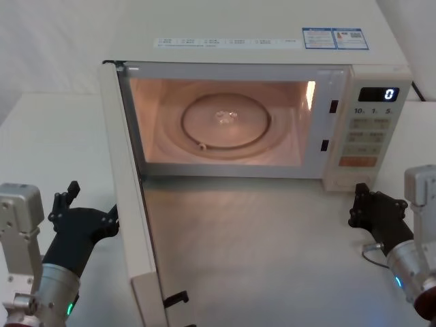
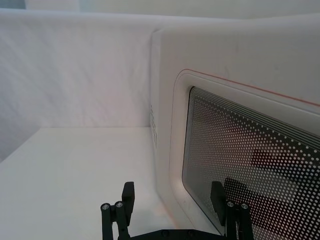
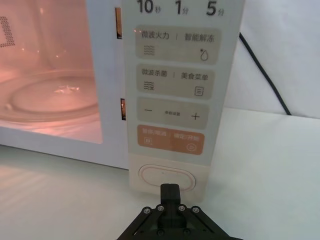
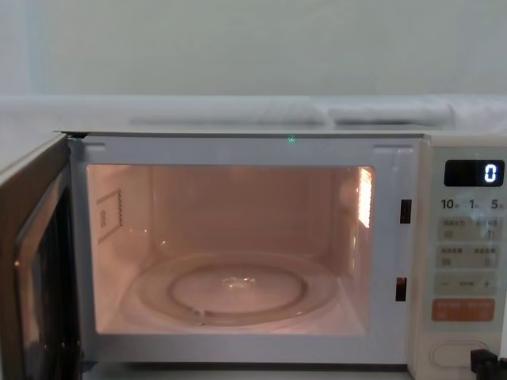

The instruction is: Press the button to open the microwave door with one hand; close the microwave door with the other hand.

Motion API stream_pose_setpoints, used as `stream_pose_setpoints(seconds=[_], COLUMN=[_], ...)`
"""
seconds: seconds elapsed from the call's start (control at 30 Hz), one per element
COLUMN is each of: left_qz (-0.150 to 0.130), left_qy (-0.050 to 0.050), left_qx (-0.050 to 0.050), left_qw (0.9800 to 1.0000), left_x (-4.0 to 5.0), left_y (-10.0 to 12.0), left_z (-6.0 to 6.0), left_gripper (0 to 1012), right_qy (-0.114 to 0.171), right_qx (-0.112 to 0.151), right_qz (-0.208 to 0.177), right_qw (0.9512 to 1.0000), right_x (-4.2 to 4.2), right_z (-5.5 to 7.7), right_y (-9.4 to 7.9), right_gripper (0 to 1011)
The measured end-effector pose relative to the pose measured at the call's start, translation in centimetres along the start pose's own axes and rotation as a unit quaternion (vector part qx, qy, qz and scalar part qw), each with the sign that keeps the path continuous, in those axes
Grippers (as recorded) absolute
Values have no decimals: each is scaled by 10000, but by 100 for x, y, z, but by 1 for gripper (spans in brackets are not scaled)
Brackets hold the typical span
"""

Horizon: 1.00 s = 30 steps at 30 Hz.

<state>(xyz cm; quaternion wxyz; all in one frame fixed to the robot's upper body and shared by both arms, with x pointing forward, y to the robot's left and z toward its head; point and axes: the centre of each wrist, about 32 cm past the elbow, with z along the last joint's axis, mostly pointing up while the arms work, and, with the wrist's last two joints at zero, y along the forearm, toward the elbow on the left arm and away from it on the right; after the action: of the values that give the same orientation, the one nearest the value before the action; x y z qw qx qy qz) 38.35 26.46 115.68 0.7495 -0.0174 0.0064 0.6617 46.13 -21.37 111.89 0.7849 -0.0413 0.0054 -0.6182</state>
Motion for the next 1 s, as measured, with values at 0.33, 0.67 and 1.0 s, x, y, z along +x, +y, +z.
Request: stream_pose_setpoints(seconds=[0.33,0.67,1.0], left_qz=[-2,-2,-2], left_qy=[0,0,0], left_qx=[1,0,0], left_qw=[10000,10000,10000], left_x=[-1,0,0], left_y=[0,0,0], left_z=[0,0,0], left_gripper=[1001,1001,1001], right_qy=[-44,-189,-231], right_qx=[221,481,568], right_qz=[117,31,-67], right_qw=[9997,9987,9981], right_x=[83,220,289], right_z=[34,81,63], right_y=[-227,-415,-470], right_gripper=[0,2,230])
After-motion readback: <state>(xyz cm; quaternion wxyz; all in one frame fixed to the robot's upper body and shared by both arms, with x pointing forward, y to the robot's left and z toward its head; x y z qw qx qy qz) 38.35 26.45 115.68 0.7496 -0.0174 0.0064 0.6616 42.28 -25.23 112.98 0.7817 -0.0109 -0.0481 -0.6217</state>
